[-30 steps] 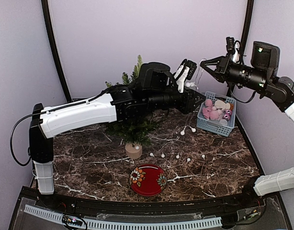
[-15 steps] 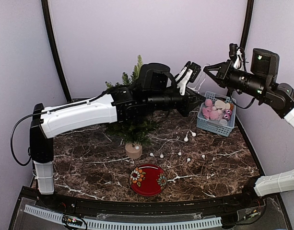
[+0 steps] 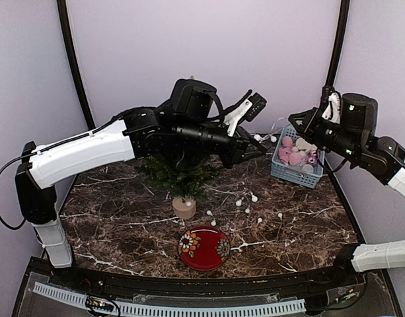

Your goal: Decorate the small christmas tree

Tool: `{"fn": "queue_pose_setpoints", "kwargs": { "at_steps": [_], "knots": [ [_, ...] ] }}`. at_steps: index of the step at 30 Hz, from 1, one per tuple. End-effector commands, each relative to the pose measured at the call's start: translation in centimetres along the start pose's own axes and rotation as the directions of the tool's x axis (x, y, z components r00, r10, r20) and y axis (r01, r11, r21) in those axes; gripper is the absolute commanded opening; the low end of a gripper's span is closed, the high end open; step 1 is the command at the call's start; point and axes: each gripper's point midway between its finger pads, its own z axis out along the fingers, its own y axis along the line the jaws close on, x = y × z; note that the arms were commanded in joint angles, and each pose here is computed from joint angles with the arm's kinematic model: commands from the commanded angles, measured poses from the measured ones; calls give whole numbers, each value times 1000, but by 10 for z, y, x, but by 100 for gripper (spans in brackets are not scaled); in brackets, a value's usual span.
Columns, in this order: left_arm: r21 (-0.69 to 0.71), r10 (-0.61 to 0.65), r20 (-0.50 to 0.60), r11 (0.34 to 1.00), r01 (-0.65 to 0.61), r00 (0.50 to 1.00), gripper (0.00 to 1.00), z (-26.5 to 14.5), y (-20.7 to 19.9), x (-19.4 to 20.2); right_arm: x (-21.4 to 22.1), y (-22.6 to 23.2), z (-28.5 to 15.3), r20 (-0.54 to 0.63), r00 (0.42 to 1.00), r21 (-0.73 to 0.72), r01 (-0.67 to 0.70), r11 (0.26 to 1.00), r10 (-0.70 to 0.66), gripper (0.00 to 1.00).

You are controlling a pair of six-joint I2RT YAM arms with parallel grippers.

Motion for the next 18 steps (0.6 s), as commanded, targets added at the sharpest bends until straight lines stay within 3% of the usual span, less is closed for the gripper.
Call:
{"fn": "queue_pose_setpoints", "kwargs": {
  "at_steps": [1,5,8,10,14,18],
  "knots": [
    [142,41,51,989,-48,998,0,-59,-53,-34,-42,-39,-6,219,976,174,-22,984,-17,9],
    [100,39,55,994,-44,998,0,-65,-48,-41,-34,-42,-5,186,981,167,19,986,-50,15],
    [70,46,45,996,-49,998,0,-68,-44,-44,-19,-36,-3,152,985,88,67,994,-80,34],
    [54,49,39,997,-51,998,0,-69,-42,-45,-3,-30,-1,119,989,-2,90,996,-89,53],
    [45,49,37,998,-51,998,0,-71,-41,-50,36,-17,0,51,994,-206,105,973,-97,72],
    [29,52,49,998,-54,997,0,-75,-39,-56,88,15,-14,-42,983,-526,129,841,-177,84]
  ]
}}
